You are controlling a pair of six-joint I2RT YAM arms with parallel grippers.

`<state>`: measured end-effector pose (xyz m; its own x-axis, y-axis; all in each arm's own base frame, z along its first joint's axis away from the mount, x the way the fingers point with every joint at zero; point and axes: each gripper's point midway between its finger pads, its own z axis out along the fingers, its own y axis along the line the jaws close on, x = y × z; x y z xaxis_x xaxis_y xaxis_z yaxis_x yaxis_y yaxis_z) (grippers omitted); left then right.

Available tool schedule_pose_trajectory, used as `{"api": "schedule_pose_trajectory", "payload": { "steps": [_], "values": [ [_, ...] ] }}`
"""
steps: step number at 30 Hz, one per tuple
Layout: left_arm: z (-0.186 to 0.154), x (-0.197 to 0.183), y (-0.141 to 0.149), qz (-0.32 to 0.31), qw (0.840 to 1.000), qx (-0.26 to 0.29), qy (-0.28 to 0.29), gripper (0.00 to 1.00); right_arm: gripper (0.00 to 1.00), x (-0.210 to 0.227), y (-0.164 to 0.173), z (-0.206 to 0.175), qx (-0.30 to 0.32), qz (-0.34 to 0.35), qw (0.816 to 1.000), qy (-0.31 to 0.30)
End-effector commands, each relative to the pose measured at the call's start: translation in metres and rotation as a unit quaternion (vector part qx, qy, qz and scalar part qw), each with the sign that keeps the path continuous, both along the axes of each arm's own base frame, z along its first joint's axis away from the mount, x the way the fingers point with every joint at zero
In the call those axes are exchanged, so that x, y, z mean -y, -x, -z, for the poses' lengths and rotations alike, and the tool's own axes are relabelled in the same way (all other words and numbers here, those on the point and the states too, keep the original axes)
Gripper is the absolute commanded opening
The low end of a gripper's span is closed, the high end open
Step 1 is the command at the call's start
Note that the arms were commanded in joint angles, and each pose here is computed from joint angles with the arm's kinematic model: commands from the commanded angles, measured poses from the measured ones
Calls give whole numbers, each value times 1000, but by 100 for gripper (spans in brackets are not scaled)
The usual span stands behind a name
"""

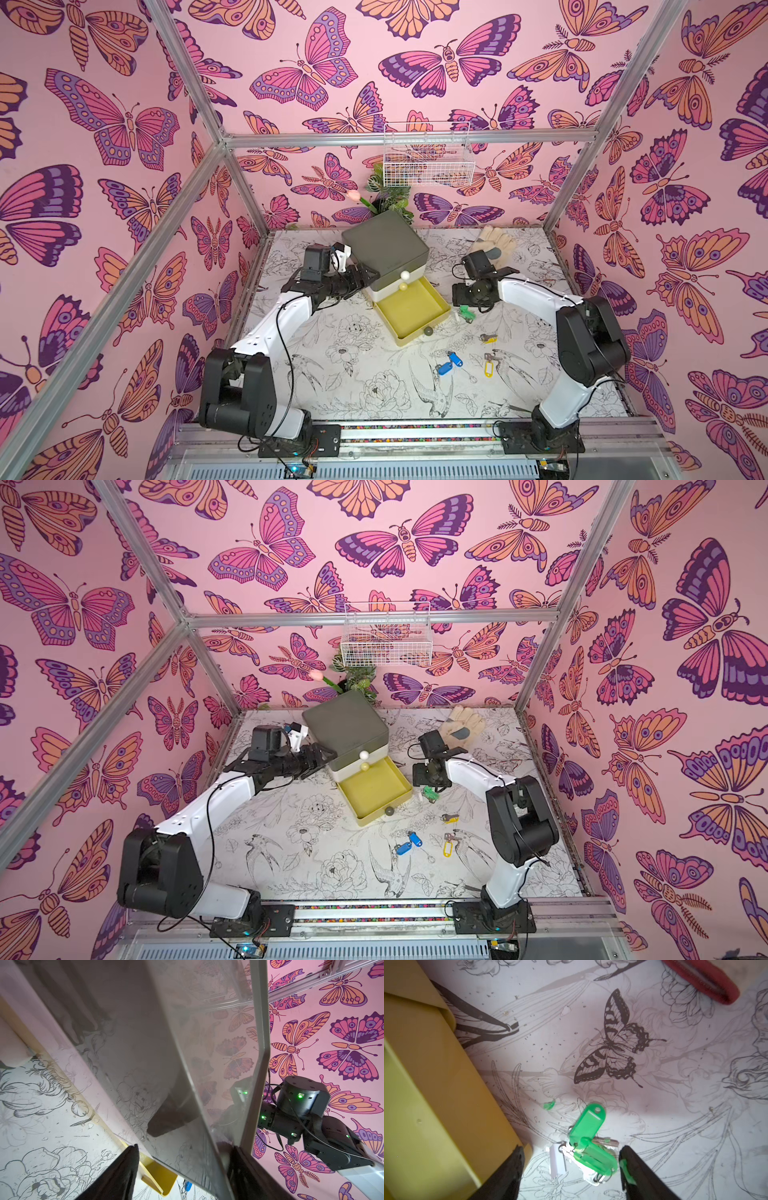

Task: Take the keys out of the drawer
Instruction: Place the key at the center of the board, then close the drawer in the storage box.

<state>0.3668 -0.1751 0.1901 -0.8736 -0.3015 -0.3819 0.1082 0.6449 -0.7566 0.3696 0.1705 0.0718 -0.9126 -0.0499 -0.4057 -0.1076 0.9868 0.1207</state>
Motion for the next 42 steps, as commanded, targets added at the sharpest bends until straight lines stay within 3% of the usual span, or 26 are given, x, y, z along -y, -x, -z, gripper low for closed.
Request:
{"api": "schedule_pose_trajectory", "payload": {
  "steps": [1, 7, 15, 19, 21, 24, 29, 33, 38, 42],
  "values": [
    [73, -21, 55, -14, 985, -156, -76, 76, 80, 0, -3, -48, 44, 1, 999, -19],
    [60, -34, 59, -46, 987, -126, -91, 76, 82, 10, 7, -82, 59, 7, 996, -59],
    [39, -58, 89, -81, 988, -60, -120, 78, 83, 50, 13, -109, 122, 46, 984, -118],
    [24, -62, 88, -76, 988, -16, -135, 84, 83, 53, 16, -115, 134, 33, 982, -132],
    [14, -62, 82, -77, 988, 1, -135, 84, 83, 35, 23, -116, 118, -6, 978, -171],
    [-5, -56, 71, -69, 990, 20, -125, 85, 82, 4, 46, -101, 51, -41, 974, -216],
    [-53, -47, 55, -65, 989, 82, -108, 85, 83, -52, 128, -75, 8, -137, 976, -170],
    [-64, -38, 40, -50, 988, 100, -109, 86, 82, -69, 184, -49, -4, -150, 977, -150],
    [-54, -29, 26, -39, 990, 84, -109, 86, 82, -76, 226, -21, 2, -161, 977, -138],
    [-13, -15, 15, -6, 993, 30, -116, 85, 81, -101, 226, 0, 3, -186, 973, -133]
  ]
}}
